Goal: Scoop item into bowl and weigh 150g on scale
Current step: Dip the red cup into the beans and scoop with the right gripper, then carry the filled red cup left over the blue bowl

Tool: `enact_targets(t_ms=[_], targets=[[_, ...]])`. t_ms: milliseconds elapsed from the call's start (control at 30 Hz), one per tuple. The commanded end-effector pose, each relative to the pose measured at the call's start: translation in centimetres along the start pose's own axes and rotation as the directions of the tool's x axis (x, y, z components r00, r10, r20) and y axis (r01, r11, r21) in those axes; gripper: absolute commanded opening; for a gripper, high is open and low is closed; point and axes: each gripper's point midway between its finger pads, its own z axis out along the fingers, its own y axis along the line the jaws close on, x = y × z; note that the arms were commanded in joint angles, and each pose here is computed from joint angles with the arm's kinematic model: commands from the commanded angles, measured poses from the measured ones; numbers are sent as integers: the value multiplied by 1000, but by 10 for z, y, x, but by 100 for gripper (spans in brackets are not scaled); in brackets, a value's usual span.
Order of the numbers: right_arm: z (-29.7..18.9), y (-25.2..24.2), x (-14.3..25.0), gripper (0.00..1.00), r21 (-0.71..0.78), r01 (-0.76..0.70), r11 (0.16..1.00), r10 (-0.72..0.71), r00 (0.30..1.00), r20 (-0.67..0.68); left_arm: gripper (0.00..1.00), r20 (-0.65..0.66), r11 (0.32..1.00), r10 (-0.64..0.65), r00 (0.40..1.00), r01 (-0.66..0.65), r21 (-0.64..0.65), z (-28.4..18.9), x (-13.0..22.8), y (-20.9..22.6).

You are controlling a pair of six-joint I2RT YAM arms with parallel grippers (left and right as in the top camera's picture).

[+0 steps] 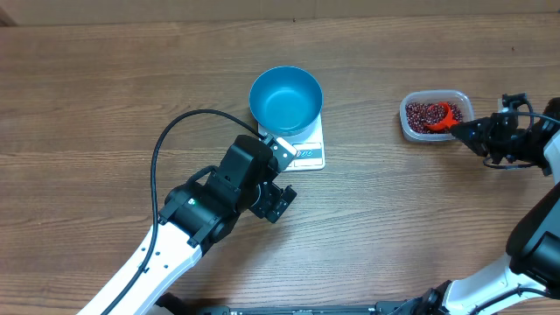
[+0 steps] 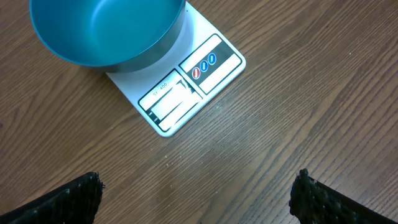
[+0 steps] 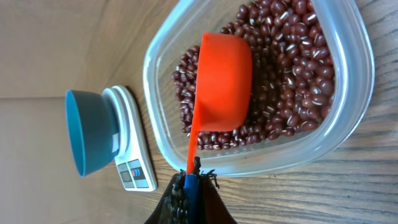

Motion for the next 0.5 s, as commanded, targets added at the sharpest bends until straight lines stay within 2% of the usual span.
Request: enact_targets(t_ms=[0,467], targets=[[-2,8,2,4,-80,22,997,-21,1000,5,99,-8,1000,14,1000,-14,-7,2,1,1],[-7,20,5,4,-163,6,987,-6,1000,3,99,-8,1000,14,1000,-14,-7,2,1,1]])
